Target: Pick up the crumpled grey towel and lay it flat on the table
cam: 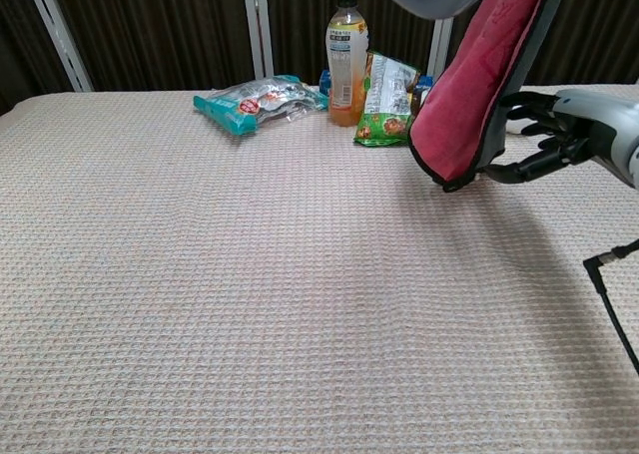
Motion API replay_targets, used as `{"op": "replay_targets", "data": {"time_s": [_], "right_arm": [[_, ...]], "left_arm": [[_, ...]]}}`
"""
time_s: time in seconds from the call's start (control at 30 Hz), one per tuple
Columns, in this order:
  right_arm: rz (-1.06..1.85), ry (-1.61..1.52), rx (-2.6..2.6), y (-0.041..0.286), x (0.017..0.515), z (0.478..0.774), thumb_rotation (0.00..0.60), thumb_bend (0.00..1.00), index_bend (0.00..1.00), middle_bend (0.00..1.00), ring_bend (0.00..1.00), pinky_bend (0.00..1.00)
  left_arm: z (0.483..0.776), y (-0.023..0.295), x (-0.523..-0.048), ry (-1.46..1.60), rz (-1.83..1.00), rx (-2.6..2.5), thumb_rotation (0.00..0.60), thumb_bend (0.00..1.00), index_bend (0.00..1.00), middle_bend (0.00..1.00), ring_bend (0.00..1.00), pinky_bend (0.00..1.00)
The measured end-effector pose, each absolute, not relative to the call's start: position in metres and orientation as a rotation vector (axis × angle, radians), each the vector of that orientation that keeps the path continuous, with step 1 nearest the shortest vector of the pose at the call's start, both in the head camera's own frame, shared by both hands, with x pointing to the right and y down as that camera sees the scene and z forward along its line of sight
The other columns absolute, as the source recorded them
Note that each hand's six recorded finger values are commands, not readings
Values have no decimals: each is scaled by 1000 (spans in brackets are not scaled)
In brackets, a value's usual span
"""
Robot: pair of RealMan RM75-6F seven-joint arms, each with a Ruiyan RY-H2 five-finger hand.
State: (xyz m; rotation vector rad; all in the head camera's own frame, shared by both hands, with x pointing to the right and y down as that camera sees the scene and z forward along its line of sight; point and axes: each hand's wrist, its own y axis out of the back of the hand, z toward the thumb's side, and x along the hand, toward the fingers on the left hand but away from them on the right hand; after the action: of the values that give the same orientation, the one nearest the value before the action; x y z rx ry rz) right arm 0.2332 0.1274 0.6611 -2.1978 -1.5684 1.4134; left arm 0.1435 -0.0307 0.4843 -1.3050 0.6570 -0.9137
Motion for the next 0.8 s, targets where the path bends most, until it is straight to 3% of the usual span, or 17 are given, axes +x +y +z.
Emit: {"op": "replay_targets", "data": {"time_s": [0.8], "right_arm": [[1531,-1765,-2168,101,215,677,600,331,0,0,0,0]], "left_arm": [[488,-31,136,645,-906,-1289,600,622,726,285,41,23]]}}
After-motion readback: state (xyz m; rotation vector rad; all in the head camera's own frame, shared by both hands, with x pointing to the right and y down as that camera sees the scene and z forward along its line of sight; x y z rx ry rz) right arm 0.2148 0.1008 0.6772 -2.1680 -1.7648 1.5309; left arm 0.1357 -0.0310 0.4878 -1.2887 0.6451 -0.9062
